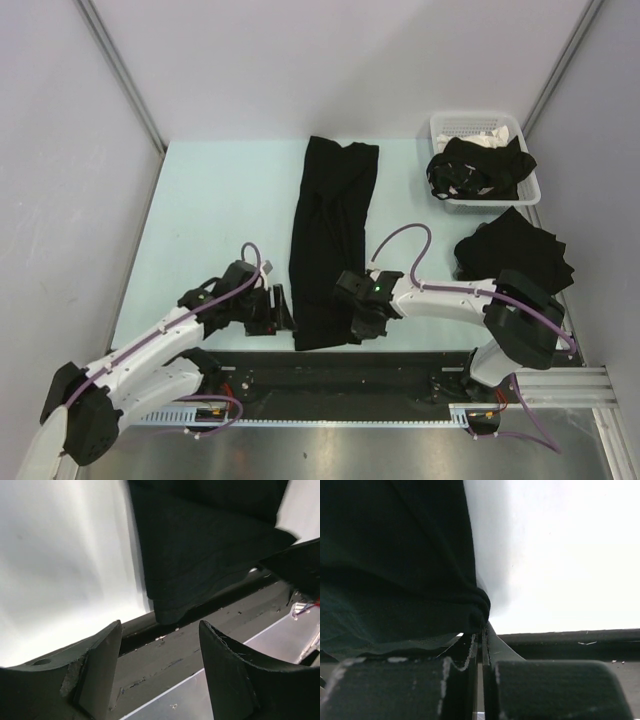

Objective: Fold and stack the t-shirts

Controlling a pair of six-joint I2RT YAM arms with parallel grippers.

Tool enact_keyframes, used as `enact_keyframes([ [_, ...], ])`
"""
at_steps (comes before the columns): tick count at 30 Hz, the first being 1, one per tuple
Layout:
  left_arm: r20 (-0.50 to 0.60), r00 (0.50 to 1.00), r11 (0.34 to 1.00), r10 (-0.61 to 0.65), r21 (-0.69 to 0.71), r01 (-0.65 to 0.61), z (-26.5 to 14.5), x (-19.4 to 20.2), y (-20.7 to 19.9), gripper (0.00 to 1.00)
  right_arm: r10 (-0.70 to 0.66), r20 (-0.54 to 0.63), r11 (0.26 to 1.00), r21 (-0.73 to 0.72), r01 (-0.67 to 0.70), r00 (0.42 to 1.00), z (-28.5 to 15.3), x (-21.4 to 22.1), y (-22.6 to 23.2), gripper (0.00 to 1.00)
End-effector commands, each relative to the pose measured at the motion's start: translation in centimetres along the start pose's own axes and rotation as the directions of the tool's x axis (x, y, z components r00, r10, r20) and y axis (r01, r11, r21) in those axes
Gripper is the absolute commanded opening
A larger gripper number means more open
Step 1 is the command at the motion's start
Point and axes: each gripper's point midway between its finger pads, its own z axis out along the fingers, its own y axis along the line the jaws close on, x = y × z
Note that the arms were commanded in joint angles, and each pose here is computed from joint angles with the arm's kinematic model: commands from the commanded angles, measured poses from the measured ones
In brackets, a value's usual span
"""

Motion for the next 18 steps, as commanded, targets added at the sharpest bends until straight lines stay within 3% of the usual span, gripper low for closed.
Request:
enact_keyframes([
  [1, -0.042, 0.999, 0.999, -0.028, 0.042, 0.03, 1.7, 1.0, -0.7, 0.68, -0.012, 0.004, 1.0, 0.0, 0.012, 1.0, 0.0, -0.8, -0.3, 0.0],
  [18, -0.098, 0.994, 0.998, 0.044, -0.029, -0.047, 5.3, 1.2, -1.6, 0.65, -0.005, -0.001, 1.0, -0.018, 0.005, 1.0, -0.6, -2.4, -0.7, 0.0],
])
